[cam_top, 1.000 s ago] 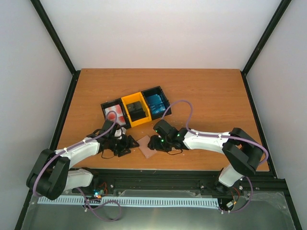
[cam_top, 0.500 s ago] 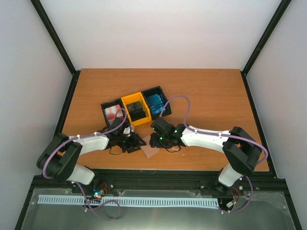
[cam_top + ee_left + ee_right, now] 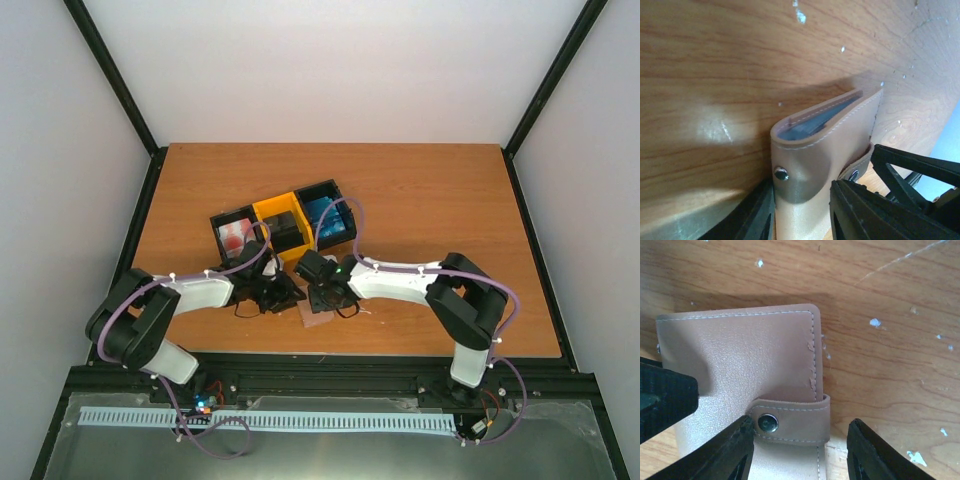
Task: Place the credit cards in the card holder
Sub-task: Open the card holder at the center of the board.
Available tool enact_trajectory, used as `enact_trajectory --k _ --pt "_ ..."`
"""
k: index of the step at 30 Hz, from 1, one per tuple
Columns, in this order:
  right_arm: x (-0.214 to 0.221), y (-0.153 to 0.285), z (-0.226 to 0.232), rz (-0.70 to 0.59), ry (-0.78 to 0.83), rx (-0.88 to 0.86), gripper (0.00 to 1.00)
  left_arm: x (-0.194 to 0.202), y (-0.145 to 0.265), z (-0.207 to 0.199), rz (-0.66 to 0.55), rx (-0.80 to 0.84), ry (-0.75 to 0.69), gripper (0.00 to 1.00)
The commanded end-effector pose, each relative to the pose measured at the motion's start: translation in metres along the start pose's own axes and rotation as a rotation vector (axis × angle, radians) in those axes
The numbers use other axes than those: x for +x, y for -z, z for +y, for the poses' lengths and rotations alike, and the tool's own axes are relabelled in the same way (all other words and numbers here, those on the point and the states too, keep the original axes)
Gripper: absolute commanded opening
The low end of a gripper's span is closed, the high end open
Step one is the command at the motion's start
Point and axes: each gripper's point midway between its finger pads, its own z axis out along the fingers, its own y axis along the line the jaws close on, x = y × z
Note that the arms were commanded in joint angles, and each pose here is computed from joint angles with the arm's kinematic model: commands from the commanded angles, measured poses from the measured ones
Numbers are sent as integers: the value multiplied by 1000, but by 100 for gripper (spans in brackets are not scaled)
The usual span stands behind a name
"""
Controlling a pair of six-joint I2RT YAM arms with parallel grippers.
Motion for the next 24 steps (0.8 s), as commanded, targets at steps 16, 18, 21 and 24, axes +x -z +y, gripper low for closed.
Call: enact_trajectory --k 16,18,21,24 --pt "-9 -13 -4 -45 52 154 35 4 -12 53 -5 -218 178 13" --pt "-10 -12 -6 -53 43 165 31 6 -12 57 1 -238 187 11" --pt "-13 -9 -7 -68 30 170 27 6 -12 60 3 -251 191 10" --pt "-18 -2 -9 -95 5 176 26 7 -14 62 12 -260 192 10"
